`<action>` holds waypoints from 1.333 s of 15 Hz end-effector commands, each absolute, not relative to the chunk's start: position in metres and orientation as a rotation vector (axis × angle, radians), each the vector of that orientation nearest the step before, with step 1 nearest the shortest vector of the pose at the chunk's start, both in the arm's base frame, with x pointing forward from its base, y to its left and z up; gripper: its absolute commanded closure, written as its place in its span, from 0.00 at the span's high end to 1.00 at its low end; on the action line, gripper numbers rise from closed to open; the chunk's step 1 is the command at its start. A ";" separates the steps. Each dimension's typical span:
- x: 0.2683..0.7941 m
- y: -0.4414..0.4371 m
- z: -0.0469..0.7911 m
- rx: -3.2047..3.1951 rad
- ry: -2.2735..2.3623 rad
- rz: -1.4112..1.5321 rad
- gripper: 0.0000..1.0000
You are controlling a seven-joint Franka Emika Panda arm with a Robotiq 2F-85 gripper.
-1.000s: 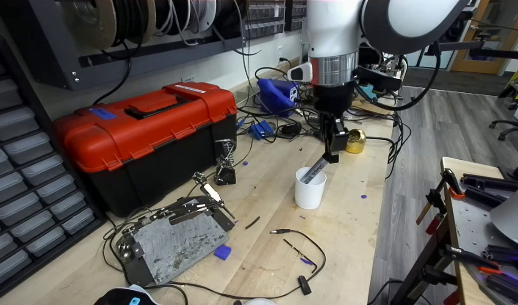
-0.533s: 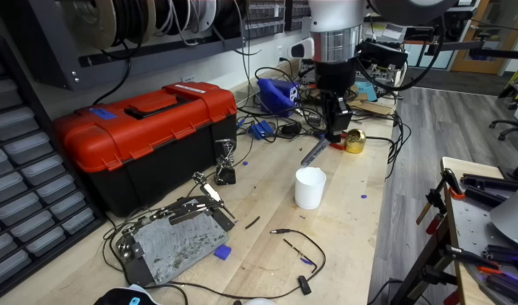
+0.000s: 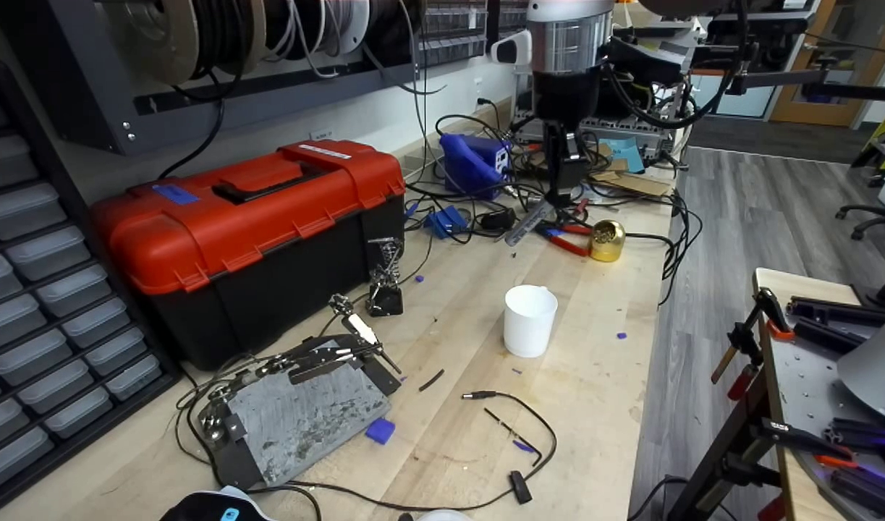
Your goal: Pick up the pen from the cup and put it on the table.
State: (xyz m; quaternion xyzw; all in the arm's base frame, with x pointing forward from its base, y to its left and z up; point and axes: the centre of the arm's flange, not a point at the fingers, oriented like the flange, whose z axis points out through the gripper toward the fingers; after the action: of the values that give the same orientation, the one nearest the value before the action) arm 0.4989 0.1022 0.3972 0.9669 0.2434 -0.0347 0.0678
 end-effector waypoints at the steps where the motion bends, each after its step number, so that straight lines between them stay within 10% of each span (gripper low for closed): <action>1: 0.512 0.075 0.388 2.908 0.668 -0.036 0.06; 20: 0.554 0.012 0.278 2.992 0.521 0.139 0.06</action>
State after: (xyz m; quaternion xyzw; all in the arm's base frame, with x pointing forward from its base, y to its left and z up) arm 0.5539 0.0246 0.2905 0.9809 0.1840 0.0330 0.0530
